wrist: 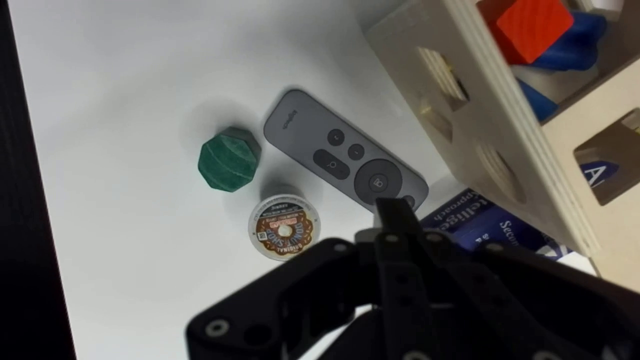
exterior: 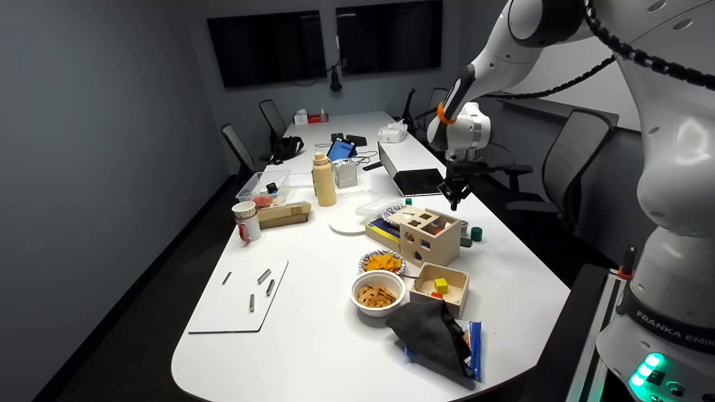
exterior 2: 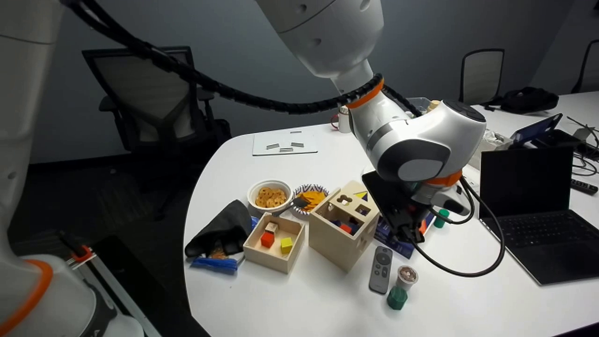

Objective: Press the button on the remote

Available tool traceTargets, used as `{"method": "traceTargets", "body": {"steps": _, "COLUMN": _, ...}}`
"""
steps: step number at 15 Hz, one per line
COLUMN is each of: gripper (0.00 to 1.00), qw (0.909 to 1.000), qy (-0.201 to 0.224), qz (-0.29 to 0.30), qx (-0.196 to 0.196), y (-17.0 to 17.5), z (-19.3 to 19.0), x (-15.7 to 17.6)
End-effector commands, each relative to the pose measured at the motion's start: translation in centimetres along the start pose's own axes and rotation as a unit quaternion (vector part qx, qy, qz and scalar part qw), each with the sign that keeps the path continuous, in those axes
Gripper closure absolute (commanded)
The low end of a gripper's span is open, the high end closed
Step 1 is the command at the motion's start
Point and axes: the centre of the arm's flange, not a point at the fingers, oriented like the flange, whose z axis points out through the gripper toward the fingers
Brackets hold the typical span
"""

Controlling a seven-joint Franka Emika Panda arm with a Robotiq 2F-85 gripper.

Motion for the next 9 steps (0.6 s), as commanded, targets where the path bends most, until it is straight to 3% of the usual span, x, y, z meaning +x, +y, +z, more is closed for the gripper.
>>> {"method": "traceTargets", "body": {"steps": 1, "gripper": 1.0, "qw": 0.9996, "qy": -0.009, "qz": 0.029, "qx": 0.002, "y": 0.6, "z": 1.3, "x": 0.2}}
{"method": "traceTargets", "body": {"steps": 9, "gripper": 1.0, "qw": 0.9964, "qy": -0.024, "qz": 0.079, "qx": 0.017, "y": 1.1, "z": 5.6, "x": 1.7}}
